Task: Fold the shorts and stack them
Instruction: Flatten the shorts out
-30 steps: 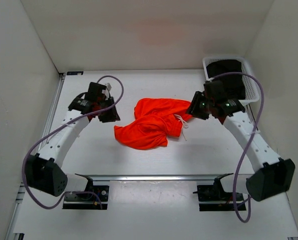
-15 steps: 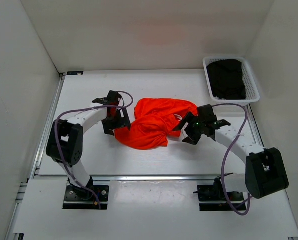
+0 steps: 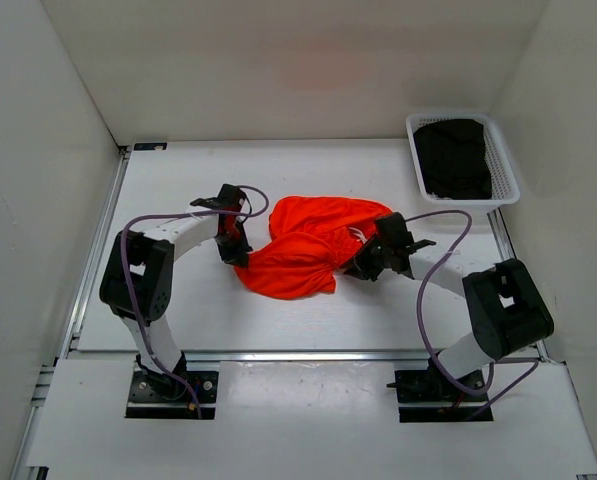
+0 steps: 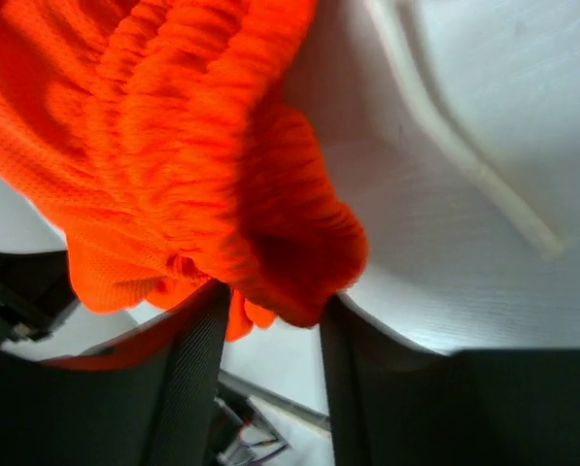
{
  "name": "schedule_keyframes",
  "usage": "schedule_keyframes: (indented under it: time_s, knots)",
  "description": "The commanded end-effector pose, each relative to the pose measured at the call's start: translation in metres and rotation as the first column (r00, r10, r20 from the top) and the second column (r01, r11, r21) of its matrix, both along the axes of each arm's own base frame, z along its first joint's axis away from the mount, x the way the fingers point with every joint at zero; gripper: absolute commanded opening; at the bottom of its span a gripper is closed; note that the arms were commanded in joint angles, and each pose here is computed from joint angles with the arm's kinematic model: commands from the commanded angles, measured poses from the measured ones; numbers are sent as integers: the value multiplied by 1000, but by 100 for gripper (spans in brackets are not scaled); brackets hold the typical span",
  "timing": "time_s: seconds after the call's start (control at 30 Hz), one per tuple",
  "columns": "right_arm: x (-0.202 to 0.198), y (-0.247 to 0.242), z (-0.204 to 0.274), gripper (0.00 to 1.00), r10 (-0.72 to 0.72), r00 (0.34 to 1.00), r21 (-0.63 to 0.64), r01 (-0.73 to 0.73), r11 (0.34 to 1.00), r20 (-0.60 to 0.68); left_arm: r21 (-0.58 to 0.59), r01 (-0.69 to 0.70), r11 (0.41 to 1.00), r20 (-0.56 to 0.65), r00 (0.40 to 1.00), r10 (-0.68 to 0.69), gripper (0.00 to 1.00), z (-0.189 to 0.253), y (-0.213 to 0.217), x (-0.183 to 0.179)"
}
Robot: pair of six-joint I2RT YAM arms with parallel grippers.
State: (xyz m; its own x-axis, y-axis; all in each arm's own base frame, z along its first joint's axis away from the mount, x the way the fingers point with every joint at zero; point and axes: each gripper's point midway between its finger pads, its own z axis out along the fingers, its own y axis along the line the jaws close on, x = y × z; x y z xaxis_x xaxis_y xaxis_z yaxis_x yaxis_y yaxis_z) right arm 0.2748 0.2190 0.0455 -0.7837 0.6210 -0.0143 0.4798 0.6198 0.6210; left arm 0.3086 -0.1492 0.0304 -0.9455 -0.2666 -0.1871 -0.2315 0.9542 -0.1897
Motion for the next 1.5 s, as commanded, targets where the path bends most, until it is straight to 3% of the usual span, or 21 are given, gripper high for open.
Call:
schedule_keyframes:
  time_s: [0.0,0.13,0.33,0.43,0.47,0.5,0.6,0.67,0.73,0.8,0.83,0.9,0.93,0.97,1.03,1.1,1.17,1.23,1.33,1.4,1.47]
  knots:
    - [29,-4,8,24,-69,995,-53,73,996,73,-52,12,999,81,997,-7,10,27,-6,12]
    - [51,-18,23,0,-74,987,-169,98,981,144,-71,3,997,145,989,8,10,53,-1,21]
    - [110,-19,104,0,-15,941,-202,88,975,337,-73,-45,996,260,964,62,10,118,22,62]
    - [154,-20,183,0,-23,884,-154,108,982,468,-72,-41,997,357,932,64,10,185,30,98]
    - [160,-22,202,0,-8,870,-158,99,982,493,-94,-39,995,468,880,78,10,239,34,117]
    - [170,-22,247,0,-28,823,-114,112,987,568,-93,-39,995,466,881,78,10,254,35,113]
    - [169,-33,303,0,-35,744,-87,124,988,668,-129,-49,990,592,797,117,10,324,46,122]
    - [159,-32,317,0,-18,722,-75,97,992,691,-148,-39,988,620,775,123,10,342,48,113]
    - [142,-32,321,0,15,706,-98,77,992,708,-146,-36,989,583,804,115,10,322,48,102]
    - [113,-26,292,0,64,737,-129,31,991,672,-158,-23,987,609,785,116,13,324,50,81]
    - [100,-24,276,0,83,756,-141,12,990,649,-144,-40,989,509,854,109,27,270,47,66]
    - [59,-16,218,0,180,793,-220,-60,974,582,-184,-42,982,522,842,134,68,253,44,43]
    - [44,-17,194,0,203,812,-251,-72,965,547,-174,-91,980,403,902,155,83,193,46,24]
    - [30,-19,168,0,237,827,-294,-91,951,510,-182,-102,978,364,917,163,92,174,45,15]
    - [4,-32,115,19,234,886,-358,-85,930,399,-148,-121,982,258,953,157,90,130,47,2]
    - [-28,-65,59,34,201,957,-425,-97,900,207,-128,-116,985,221,965,142,80,116,48,4]
    - [-42,-88,53,39,133,980,-451,-53,891,149,-111,-113,987,227,964,136,74,115,50,4]
    - [-45,-93,59,39,111,980,-439,-27,898,168,-74,-123,990,252,958,138,60,118,58,9]
    - [-47,-96,78,43,66,971,-395,31,918,228,-47,-137,990,238,960,144,50,110,62,7]
    - [-52,-91,82,48,50,969,-337,34,941,240,-30,-187,982,219,957,189,53,101,73,8]
    - [-57,-75,81,59,65,969,-235,-8,972,237,-14,-208,978,205,957,206,71,94,78,18]
